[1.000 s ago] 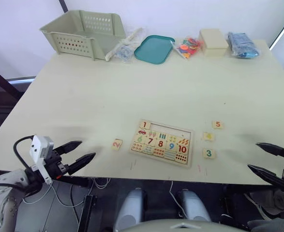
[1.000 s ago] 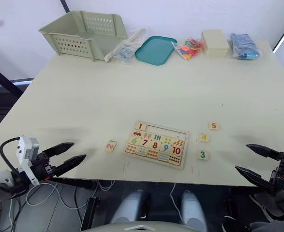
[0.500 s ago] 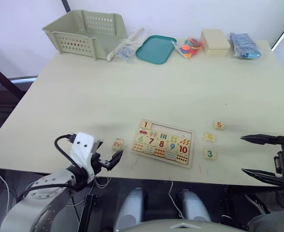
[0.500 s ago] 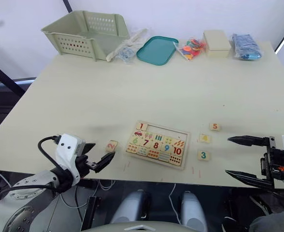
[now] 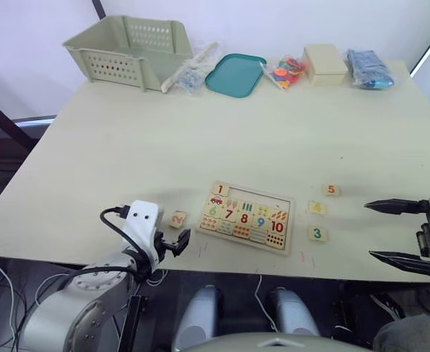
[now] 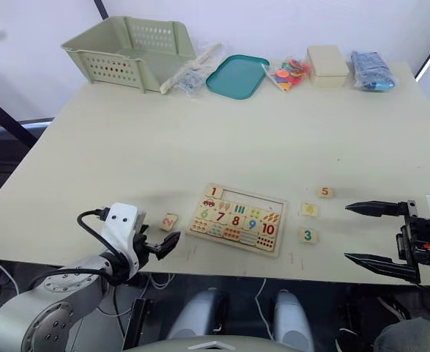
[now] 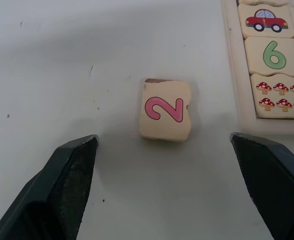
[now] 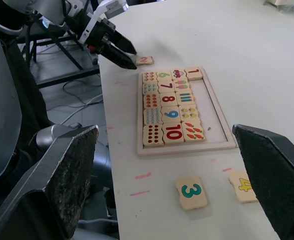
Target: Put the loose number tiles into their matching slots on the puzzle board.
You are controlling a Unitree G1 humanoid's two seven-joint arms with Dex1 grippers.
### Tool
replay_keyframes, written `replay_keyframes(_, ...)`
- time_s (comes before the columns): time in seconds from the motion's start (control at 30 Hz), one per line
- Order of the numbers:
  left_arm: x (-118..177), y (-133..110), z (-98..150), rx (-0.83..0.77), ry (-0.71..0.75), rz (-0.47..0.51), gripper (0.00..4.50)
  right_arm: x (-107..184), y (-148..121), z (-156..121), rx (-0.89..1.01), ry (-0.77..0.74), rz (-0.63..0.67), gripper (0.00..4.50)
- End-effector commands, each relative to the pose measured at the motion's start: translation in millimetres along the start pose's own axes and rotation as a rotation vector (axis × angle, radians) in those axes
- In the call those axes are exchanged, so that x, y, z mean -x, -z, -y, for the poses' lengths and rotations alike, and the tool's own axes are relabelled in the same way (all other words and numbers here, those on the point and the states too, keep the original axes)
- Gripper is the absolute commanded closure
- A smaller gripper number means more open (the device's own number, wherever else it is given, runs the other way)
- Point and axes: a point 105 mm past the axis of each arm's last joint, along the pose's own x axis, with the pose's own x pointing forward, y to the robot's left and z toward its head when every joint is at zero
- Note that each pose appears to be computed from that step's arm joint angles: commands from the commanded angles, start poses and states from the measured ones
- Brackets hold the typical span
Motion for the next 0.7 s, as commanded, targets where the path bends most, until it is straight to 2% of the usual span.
replay_keyframes(0.03,1,-2,1,-0.01,-0.002,0.019,1.62,1,-5,0,0.025,0.0,0.007,0.0)
replay_keyframes(0.07,1,-2,1,-0.013,-0.007,0.021,2.05,1,-5,0,0.024,0.001,0.006,0.0)
replay_keyframes(0.7,-16,-10,0,-0.047,-0.005,0.022,2.05,1,-2,-5,0.01,0.015,0.002,0.0)
